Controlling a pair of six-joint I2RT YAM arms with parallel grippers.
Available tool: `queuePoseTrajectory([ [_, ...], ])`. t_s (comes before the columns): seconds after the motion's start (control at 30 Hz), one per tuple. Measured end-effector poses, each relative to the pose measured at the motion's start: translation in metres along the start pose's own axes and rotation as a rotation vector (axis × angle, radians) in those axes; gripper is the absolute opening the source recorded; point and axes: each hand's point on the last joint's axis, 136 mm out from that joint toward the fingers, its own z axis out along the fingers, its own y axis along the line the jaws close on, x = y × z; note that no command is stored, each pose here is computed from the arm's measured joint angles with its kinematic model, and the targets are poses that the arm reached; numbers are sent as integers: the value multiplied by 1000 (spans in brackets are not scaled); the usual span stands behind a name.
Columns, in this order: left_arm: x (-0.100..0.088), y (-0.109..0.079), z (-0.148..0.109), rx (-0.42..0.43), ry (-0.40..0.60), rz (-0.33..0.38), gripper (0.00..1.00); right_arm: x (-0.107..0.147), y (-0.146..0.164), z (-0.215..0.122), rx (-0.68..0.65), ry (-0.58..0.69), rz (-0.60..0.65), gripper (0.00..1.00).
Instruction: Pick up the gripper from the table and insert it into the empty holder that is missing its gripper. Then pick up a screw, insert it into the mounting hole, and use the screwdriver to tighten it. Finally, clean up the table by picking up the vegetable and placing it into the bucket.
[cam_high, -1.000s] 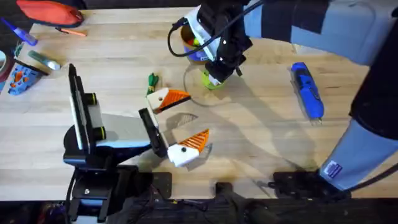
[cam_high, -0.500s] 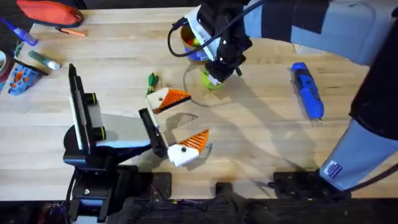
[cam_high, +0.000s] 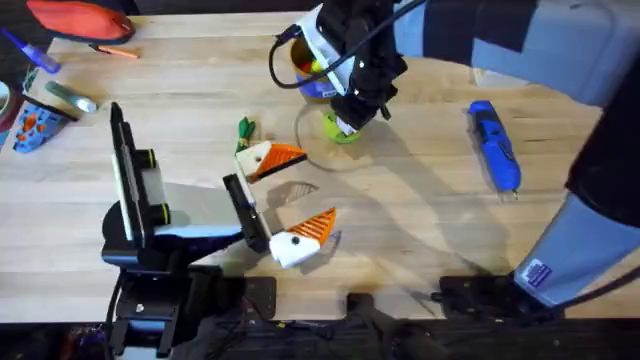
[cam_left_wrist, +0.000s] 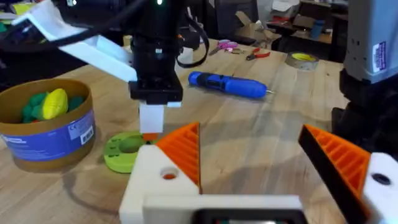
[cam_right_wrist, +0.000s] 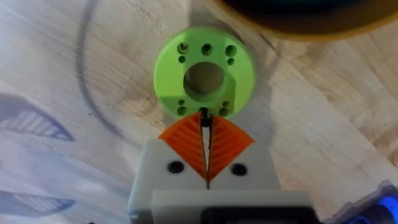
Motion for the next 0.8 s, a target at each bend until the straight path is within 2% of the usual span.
queuePoseTrajectory([
  [0.33,0,0,0,0,0,0,985,-10,-4,-45,16,-111,6,6],
  [0.53,0,0,0,0,0,0,985,1,-4,-62,14,-86,5,6],
  [0.8,0,0,0,0,0,0,985,-12,-4,-117,-5,-145,7,6],
])
